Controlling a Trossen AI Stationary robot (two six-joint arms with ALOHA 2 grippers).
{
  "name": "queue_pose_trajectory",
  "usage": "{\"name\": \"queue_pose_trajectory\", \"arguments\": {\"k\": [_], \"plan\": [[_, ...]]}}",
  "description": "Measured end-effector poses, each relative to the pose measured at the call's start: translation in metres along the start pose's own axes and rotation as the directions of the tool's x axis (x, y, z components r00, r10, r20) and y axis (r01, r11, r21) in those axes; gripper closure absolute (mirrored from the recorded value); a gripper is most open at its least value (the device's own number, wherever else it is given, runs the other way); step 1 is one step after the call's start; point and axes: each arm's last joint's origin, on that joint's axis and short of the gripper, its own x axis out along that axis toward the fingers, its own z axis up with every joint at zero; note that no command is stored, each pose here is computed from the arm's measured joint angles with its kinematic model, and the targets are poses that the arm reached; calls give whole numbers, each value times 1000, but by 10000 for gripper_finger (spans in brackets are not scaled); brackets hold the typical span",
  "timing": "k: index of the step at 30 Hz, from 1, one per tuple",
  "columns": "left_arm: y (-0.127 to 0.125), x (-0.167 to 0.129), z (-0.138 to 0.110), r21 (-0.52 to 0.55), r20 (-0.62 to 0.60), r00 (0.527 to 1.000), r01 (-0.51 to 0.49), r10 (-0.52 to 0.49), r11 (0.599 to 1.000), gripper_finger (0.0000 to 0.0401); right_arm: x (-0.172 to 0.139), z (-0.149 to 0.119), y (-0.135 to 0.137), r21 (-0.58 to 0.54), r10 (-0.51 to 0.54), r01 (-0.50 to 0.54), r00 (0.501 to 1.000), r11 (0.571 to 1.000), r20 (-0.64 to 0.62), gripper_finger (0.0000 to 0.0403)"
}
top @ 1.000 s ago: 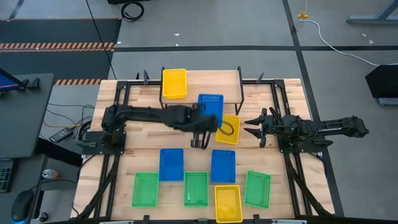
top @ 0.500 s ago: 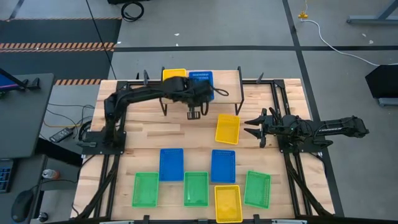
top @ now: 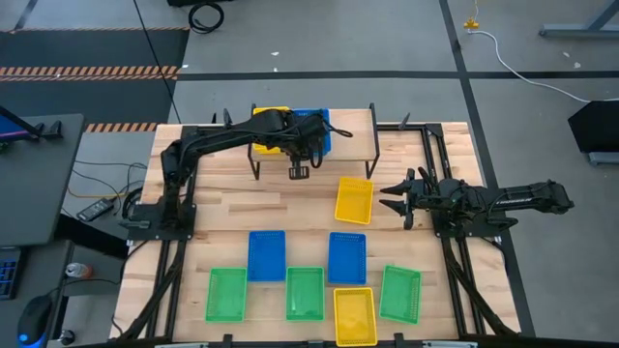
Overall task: Stack baskets on shelf by color
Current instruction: Put the top blue basket on the shelf
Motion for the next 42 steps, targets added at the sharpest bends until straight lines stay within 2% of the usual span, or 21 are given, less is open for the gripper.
{"name": "queue_pose_trajectory", "arguments": {"k": [13,17,22,31,42], "plan": [[1,0,3,-38,33,999,-11,12,999,315,0,0,0,0,0,0,1000,1000,0,238],[3,0,3,-39,16,998,-58,59,998,303,0,0,0,0,0,0,1000,1000,0,238],[4,0,2,-41,1,995,-98,98,994,302,0,0,0,0,0,0,1000,1000,0,238],[0,-1,4,-56,13,996,-83,84,995,301,0,0,0,0,0,0,1000,1000,0,238],[-15,-4,9,-25,27,997,-69,70,997,306,0,0,0,0,0,0,1000,1000,0,238]]}}
